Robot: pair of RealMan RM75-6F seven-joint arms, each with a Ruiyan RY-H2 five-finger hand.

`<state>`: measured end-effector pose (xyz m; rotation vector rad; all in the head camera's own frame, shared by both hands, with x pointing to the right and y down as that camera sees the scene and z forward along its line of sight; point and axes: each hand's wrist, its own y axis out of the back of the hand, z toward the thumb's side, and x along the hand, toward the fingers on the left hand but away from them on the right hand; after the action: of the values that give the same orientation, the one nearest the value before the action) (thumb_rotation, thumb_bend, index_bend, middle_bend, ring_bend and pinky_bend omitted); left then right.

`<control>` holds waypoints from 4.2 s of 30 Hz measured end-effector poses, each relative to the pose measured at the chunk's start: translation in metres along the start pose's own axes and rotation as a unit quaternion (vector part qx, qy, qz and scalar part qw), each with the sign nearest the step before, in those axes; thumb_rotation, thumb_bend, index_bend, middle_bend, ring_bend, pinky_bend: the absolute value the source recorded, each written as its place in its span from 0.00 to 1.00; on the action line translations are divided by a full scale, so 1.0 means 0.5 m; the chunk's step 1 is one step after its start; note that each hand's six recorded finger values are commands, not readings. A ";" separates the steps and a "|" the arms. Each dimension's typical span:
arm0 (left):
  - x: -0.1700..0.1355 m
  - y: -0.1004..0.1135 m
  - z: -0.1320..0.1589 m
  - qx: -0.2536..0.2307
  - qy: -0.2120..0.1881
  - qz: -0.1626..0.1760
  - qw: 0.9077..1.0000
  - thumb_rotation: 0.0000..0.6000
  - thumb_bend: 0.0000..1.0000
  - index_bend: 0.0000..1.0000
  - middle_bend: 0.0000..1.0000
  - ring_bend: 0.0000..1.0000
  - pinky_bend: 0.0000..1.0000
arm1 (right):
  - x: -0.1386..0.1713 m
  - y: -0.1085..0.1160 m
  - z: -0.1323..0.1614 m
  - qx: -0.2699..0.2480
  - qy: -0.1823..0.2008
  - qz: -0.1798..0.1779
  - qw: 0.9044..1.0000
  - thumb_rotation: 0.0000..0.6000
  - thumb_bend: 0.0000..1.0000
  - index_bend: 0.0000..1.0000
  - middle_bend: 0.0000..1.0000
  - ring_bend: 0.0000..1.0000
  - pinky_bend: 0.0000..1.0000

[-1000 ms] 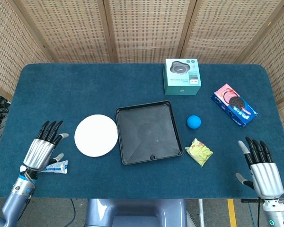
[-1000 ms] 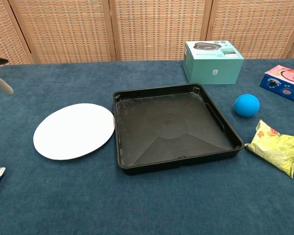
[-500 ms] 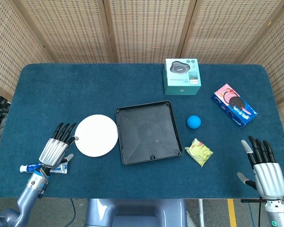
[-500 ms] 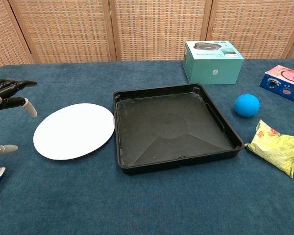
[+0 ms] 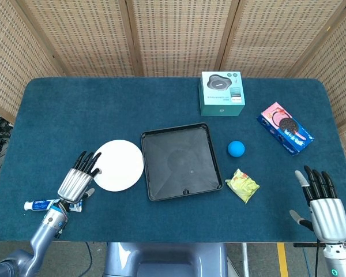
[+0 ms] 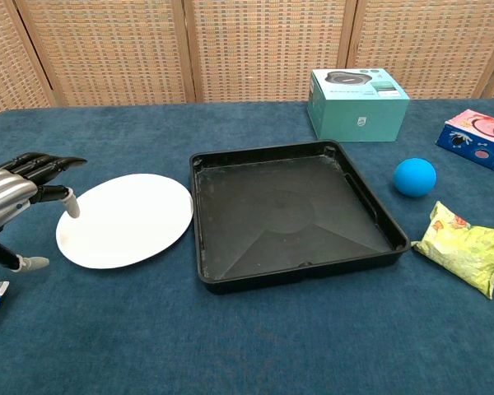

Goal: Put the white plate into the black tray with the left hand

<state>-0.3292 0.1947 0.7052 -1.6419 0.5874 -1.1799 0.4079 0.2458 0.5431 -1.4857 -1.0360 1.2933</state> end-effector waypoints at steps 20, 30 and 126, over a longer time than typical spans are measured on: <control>0.027 -0.022 0.032 0.006 -0.003 -0.007 1.000 1.00 0.18 0.41 0.00 0.00 0.00 | -0.002 0.013 -0.016 -0.010 -0.013 -0.011 1.000 1.00 0.17 0.06 0.00 0.00 0.00; 0.041 -0.020 0.043 0.006 -0.002 0.002 1.000 1.00 0.21 0.43 0.00 0.00 0.00 | -0.003 0.015 -0.018 -0.012 -0.015 -0.013 1.000 1.00 0.17 0.06 0.00 0.00 0.00; 0.262 0.194 0.271 -0.009 -0.118 0.189 0.975 1.00 0.47 0.82 0.00 0.00 0.00 | -0.022 -0.005 -0.100 -0.024 -0.074 0.001 0.997 1.00 0.17 0.06 0.00 0.00 0.00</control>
<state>-0.1389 0.1094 0.6676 -1.5705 0.7189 -0.6934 0.4562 0.2310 0.5517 -1.4437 -1.1682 1.4064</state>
